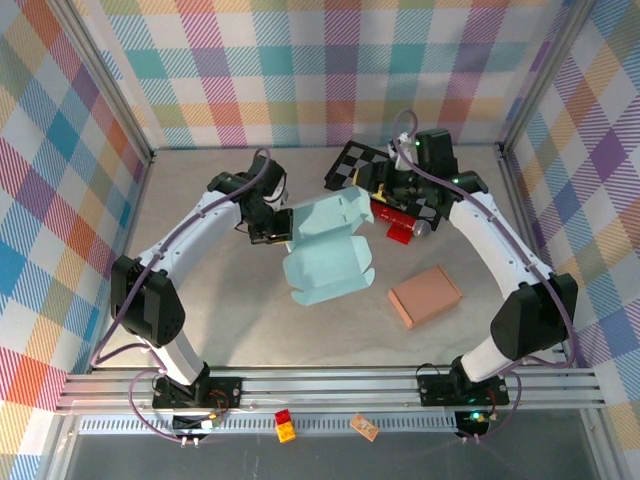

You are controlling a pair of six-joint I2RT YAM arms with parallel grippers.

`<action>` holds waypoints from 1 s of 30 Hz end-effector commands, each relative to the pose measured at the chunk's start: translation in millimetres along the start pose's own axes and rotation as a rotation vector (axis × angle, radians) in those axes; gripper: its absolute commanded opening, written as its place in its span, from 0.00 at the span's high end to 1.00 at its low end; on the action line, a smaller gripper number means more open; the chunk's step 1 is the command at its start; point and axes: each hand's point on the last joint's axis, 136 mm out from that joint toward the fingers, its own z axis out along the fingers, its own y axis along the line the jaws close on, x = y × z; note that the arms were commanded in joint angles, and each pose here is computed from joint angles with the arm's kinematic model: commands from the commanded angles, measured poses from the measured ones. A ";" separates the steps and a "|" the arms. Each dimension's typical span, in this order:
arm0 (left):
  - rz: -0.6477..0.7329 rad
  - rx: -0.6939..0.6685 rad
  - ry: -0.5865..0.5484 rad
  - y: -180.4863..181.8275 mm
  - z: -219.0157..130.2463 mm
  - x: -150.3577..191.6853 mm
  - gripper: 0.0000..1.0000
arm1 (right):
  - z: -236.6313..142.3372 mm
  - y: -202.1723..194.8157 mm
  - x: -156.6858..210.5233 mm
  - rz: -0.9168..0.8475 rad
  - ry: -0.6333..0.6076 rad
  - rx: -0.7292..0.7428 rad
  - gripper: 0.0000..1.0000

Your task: Fold the paper box

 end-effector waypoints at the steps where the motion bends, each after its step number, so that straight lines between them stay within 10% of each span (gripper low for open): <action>1: 0.100 0.220 -0.042 -32.9 -11.9 -26.3 1.00 | -19.3 -10.0 -16.2 -0.089 -0.047 -0.056 0.44; 13: 0.147 0.533 0.021 -52.6 7.9 -57.1 1.00 | -38.4 -37.3 -57.0 -0.035 -0.003 -0.383 0.52; 30: 0.139 0.575 0.114 -46.9 16.4 -39.1 1.00 | -29.7 -25.5 -41.9 -0.034 0.098 -0.475 0.53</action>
